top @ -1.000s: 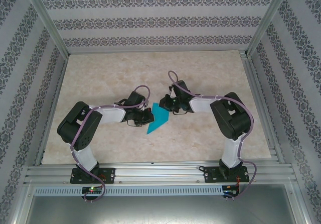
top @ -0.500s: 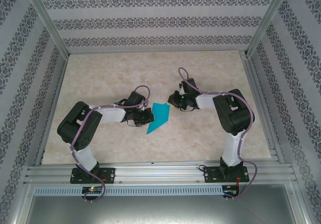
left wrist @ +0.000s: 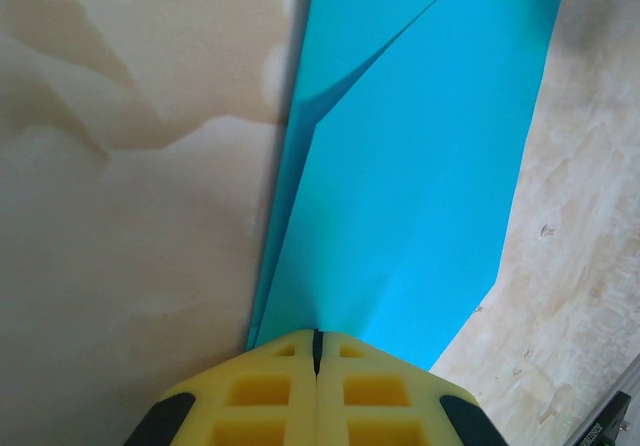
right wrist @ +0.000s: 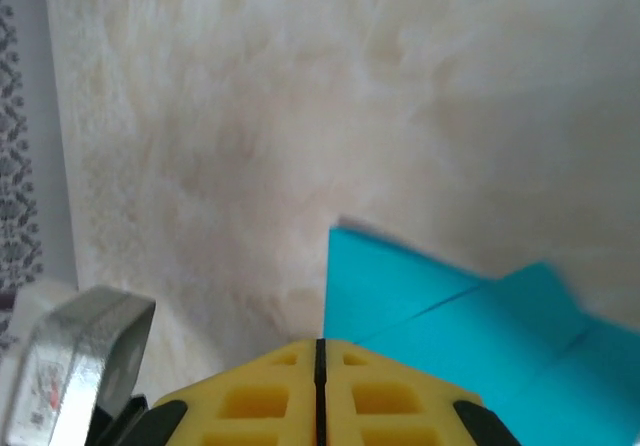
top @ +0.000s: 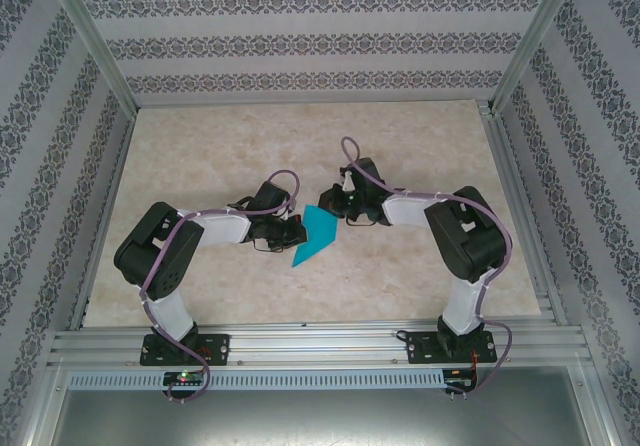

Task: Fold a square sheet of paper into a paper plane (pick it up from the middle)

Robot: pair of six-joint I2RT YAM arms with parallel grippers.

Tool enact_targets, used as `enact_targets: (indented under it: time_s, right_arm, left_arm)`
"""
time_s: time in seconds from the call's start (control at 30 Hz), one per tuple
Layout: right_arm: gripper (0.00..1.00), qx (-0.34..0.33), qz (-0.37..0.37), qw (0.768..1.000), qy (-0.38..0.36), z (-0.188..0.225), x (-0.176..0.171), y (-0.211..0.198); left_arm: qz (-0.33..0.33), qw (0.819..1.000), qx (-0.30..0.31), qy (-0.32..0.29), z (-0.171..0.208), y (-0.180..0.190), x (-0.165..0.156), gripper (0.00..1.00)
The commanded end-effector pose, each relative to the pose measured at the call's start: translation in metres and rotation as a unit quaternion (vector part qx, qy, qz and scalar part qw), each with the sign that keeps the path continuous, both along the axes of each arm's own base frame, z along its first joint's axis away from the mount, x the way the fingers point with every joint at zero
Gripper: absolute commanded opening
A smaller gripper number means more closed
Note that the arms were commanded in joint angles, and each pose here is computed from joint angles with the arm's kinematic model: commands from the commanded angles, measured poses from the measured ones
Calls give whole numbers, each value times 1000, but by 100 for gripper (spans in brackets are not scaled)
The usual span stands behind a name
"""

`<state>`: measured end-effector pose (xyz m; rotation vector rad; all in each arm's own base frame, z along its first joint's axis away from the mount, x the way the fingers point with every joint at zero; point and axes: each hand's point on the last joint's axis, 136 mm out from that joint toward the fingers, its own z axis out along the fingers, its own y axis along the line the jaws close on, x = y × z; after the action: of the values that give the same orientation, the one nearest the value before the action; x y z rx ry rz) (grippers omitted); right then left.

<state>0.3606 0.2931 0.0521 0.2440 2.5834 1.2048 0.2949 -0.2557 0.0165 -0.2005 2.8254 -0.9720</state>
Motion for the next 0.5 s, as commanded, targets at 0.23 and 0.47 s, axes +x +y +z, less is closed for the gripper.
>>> enact_targets:
  time_s: [0.23,0.47]
  right_arm:
    - [7,-33,7,997,70,-60,-30,-5]
    - [6,-83,5,993,90,-85,-44,-22]
  left_arm:
    - [-12,989,105,103,-48,38,-52,2]
    - [-34,996,63,61,-3,17,-32,7]
